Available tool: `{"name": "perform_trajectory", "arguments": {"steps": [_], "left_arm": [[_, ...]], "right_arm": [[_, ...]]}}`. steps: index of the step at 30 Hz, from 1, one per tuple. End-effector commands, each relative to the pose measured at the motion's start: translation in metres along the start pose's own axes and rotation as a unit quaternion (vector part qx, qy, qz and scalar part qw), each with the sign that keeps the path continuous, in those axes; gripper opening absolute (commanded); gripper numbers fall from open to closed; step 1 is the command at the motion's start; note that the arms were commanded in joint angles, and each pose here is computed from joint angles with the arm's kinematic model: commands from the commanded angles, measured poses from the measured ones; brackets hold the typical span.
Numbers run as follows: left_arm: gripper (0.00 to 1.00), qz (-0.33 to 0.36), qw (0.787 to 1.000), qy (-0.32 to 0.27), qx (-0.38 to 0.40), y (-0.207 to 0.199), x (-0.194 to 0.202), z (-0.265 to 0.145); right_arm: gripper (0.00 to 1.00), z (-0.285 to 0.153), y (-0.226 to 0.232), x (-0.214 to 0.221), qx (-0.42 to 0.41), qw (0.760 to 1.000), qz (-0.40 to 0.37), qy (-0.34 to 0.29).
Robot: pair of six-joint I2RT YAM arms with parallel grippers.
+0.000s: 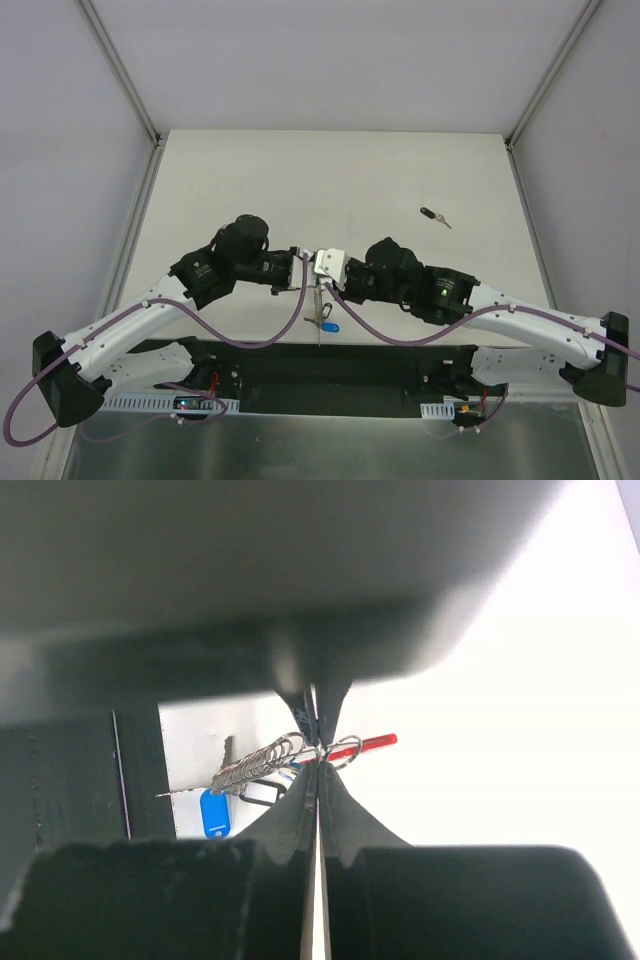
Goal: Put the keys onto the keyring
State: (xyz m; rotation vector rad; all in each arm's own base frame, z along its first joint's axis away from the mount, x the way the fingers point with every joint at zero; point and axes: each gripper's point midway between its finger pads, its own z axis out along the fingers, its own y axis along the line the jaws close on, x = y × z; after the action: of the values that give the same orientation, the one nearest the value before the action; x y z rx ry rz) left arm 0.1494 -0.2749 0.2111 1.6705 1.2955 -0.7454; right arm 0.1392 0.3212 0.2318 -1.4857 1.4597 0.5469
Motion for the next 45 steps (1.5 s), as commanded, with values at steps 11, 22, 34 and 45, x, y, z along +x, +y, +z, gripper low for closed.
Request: {"name": "perform_trajectory", "arguments": {"steps": [11, 22, 34, 45], "left_arm": [[0.0, 0.106, 0.987, -0.025, -0.115, 0.02, -0.012, -0.004], [0.0, 0.145, 0.977, -0.028, -0.153, 0.025, -0.014, -0.008], [0.0, 0.151, 0.977, -0.036, -0.145, 0.02, -0.018, -0.006], [0.0, 0.145, 0.979, -0.047, -0.136, 0.017, -0.023, -0.005]], "right_arm": [[0.01, -0.001, -0.019, 0.002, 0.061, 0.996, 0.036, -0.045], [0.01, -0.006, -0.011, -0.011, 0.044, 0.994, -0.005, -0.105], [0.01, -0.01, -0.012, -0.018, 0.041, 0.992, -0.026, -0.116], [0.01, -0.009, -0.015, -0.016, 0.047, 0.992, -0.042, -0.107]]}}
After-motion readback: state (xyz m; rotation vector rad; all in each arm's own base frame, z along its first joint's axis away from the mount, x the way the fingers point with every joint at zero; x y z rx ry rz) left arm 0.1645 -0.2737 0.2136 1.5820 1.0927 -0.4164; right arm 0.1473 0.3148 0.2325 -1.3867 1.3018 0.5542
